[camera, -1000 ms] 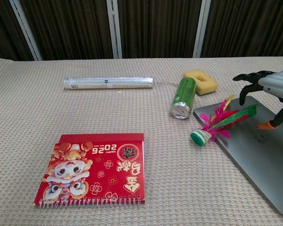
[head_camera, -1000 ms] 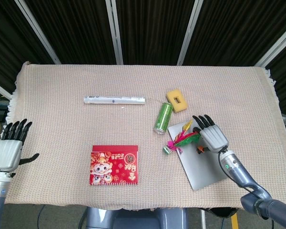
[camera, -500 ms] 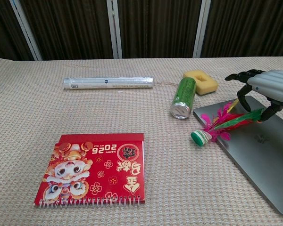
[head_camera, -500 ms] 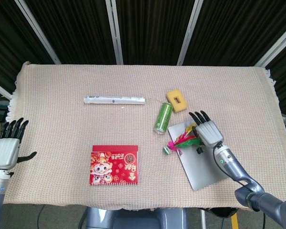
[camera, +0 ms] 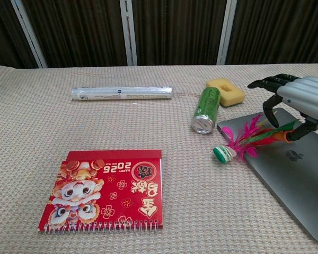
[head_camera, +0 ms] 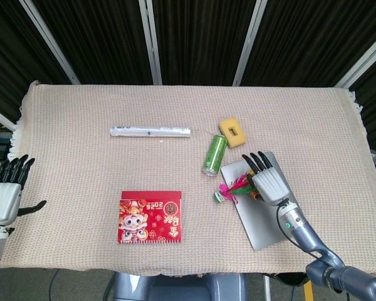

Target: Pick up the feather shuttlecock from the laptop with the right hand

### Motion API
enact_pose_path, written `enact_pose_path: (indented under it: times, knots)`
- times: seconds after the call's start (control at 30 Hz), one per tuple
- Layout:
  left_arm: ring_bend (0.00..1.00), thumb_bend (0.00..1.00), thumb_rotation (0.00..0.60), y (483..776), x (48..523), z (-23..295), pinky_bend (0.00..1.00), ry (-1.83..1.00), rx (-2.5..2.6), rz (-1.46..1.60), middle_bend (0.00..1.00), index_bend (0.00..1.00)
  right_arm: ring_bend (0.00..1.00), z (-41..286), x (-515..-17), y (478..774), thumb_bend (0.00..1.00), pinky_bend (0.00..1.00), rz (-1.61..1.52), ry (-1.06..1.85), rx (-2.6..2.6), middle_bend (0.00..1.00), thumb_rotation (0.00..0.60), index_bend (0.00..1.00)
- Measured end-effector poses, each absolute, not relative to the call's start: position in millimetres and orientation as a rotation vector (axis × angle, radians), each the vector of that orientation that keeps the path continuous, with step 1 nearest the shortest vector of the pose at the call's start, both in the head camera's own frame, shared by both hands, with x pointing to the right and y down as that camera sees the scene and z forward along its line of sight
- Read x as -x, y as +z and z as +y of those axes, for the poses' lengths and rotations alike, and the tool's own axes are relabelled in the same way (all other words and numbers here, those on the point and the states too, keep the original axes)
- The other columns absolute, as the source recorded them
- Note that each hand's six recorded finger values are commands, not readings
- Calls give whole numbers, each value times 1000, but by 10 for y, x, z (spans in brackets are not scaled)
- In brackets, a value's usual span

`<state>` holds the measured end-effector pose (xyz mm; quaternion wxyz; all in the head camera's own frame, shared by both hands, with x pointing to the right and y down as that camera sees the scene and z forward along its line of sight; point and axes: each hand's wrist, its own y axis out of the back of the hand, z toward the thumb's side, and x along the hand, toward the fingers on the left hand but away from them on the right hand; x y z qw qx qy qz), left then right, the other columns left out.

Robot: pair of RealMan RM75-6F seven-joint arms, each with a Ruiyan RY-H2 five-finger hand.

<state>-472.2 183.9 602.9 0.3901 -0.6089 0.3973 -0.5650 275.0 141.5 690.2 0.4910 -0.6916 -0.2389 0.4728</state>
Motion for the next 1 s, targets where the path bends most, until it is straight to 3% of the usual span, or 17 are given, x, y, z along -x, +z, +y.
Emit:
enact_pose_path:
  times: [0.7, 1.0]
  knots:
    - [0, 77, 561, 5750, 4743, 1896, 0, -1308, 1634, 1080, 0, 0, 0, 1710, -2337, 6133, 314, 0, -574, 1048, 1567, 82, 600, 671]
    - [0, 72, 563, 5657, 4746, 1936, 0, -1254, 1692, 1100, 0, 0, 0, 2084, -2019, 5892, 314, 0, -504, 990, 1535, 95, 600, 675]
